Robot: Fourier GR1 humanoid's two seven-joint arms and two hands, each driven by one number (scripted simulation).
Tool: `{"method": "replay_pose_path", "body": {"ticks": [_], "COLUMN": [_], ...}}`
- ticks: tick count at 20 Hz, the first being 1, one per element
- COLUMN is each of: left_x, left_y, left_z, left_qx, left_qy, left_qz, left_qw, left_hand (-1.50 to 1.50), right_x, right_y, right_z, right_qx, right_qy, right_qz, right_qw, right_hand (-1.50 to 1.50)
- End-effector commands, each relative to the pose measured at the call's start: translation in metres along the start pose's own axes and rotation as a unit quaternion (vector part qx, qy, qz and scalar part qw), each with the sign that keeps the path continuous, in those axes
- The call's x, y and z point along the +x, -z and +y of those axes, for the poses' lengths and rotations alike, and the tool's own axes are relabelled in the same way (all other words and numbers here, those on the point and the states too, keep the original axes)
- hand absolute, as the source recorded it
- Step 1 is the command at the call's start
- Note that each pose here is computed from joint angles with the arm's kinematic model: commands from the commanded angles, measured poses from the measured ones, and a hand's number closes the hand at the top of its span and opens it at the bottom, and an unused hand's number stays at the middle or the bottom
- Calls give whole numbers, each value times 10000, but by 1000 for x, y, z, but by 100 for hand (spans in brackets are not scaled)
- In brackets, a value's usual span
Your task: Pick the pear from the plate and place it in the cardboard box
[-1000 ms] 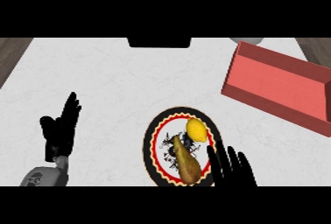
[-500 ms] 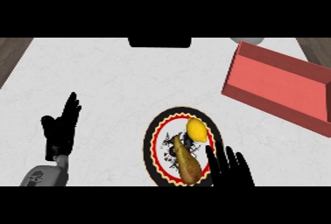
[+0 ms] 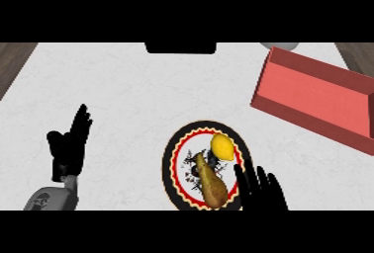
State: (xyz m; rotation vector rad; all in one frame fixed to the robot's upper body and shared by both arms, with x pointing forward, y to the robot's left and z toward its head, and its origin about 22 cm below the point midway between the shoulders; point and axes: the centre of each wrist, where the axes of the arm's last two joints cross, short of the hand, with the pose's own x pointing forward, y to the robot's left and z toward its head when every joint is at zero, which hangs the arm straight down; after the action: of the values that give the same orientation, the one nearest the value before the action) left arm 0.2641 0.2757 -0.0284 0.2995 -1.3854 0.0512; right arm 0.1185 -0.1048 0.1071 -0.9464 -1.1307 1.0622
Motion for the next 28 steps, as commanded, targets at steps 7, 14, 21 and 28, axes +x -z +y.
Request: {"method": "replay_pose_path", "body": {"ticks": [7,14,21,28], "left_x": [-1,2,8,21], "left_y": [-6,7,9,5], "left_z": [-4,-4,-9,3], "left_qx": [-4,17,-64,-89], "left_qy": [58,30,-23,-6], "left_qz": [-39,-114,-10,-169], "left_qw": [10000,9999,10000,9998], "left_hand": [0,0,0,0], "right_x": [40,31,28,40], "right_y": [26,40,42,81], "right_z": [32,40,49,67], "right_qx": [126,272,281,340], "right_qy": [-327,-492,-580,-539], "right_qz": [1084,1111,1114,1354], "right_qw": [9935,9922,9917,9887], "right_hand": [-150,-150,-150,-150]}}
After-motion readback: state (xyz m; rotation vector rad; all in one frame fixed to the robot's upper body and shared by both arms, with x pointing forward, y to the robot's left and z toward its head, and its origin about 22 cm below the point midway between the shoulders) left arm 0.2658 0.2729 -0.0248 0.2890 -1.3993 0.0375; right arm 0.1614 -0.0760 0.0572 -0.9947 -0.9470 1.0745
